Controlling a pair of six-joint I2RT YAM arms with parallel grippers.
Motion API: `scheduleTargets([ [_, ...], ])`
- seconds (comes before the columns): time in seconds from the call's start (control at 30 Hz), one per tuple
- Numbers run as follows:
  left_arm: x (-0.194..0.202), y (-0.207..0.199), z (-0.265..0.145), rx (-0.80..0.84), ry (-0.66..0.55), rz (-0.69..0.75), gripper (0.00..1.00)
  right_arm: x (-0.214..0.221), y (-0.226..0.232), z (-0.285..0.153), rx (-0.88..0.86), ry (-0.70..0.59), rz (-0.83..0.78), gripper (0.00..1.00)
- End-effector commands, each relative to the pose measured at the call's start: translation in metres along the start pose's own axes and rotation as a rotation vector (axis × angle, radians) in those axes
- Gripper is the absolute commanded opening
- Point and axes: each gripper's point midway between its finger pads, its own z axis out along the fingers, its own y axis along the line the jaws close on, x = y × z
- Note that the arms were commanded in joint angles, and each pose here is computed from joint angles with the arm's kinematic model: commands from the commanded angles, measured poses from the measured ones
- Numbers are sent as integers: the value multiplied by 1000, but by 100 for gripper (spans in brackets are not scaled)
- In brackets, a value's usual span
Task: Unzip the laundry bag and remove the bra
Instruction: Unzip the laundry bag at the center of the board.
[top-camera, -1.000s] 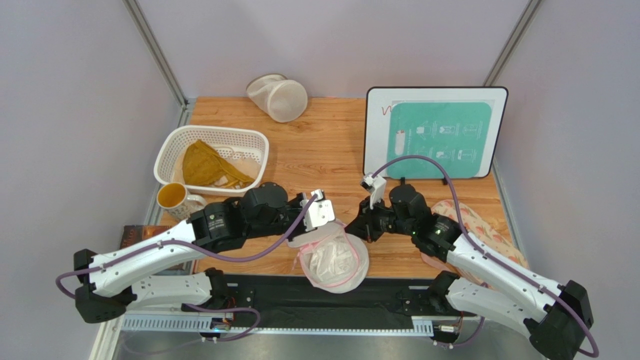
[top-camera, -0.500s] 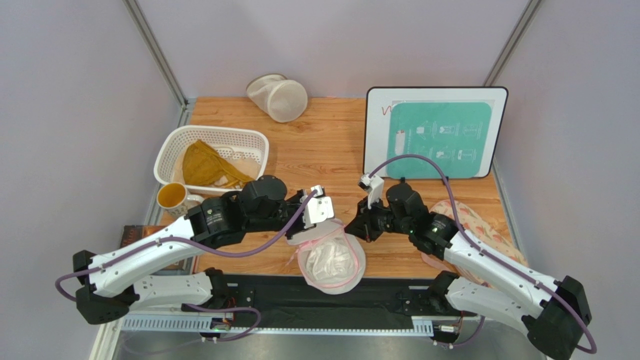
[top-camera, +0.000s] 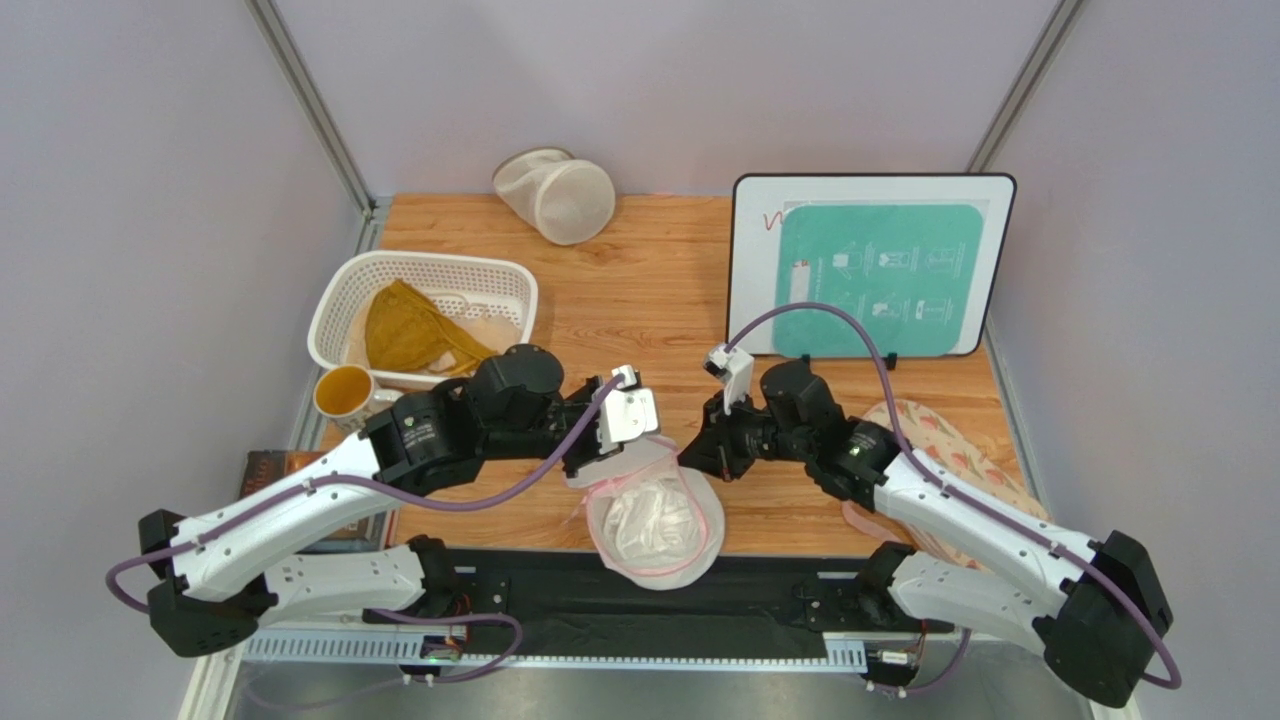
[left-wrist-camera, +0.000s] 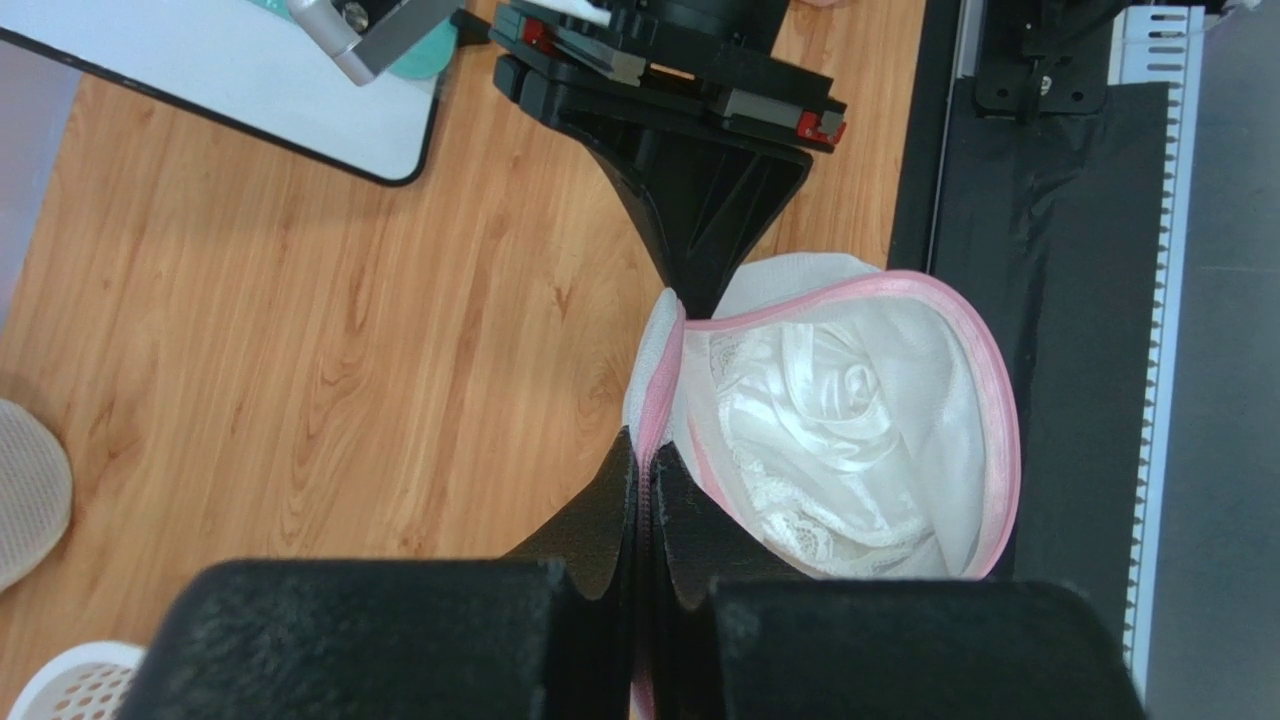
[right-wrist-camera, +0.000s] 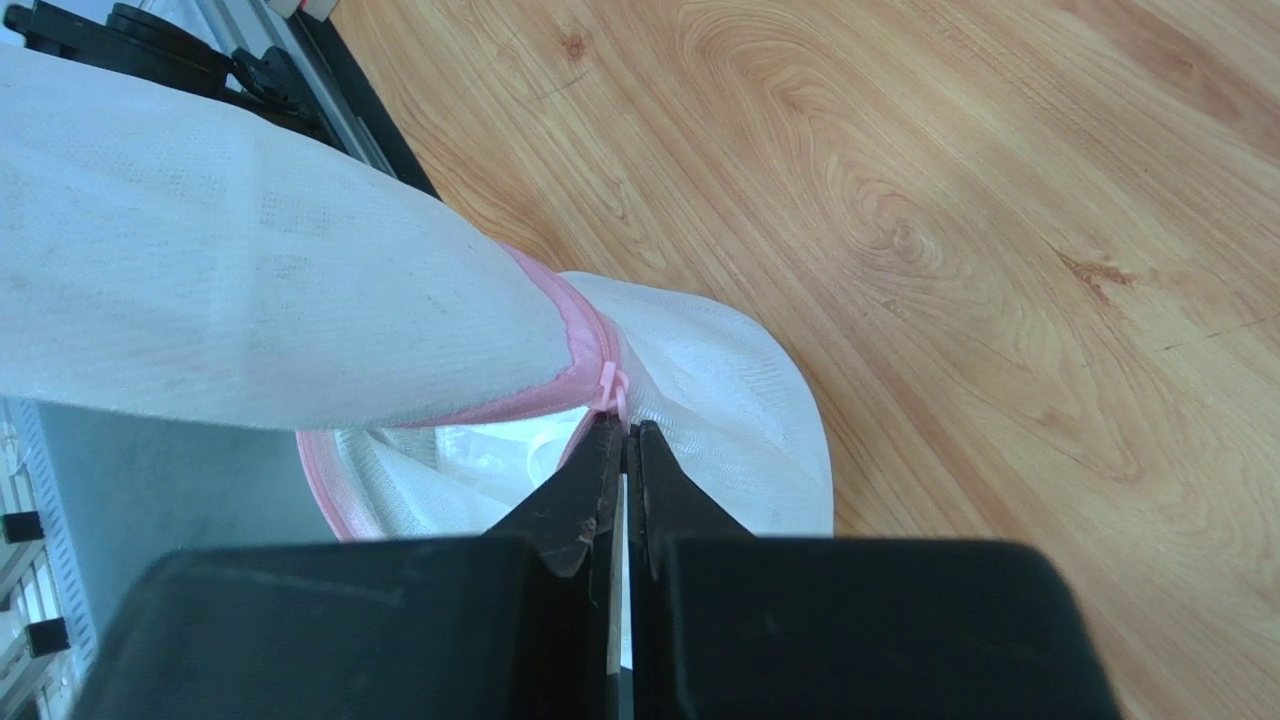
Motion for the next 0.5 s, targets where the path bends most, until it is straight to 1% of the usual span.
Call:
scheduleTargets([
  [0.0,-75,7,-32,-8,-257,51,0,9,-19,2,85,42,-4,0],
  [0.13,-73,8,-37,3,-217,52,0,1,-22,-6,125,29,-25,0],
  [0.2,-63,7,-31,18,-168,50,0,-6,-20,-13,137,8,-45,0],
  [0.27,-57,2,-25,46,-145,47,0,-12,-20,-21,157,-4,-63,0],
  [0.37,-57,-7,-25,93,-161,45,0,-16,-25,-24,190,-2,-89,0],
  [0.47,-68,-6,-30,93,-200,48,0,-13,-16,-18,130,31,-91,0],
])
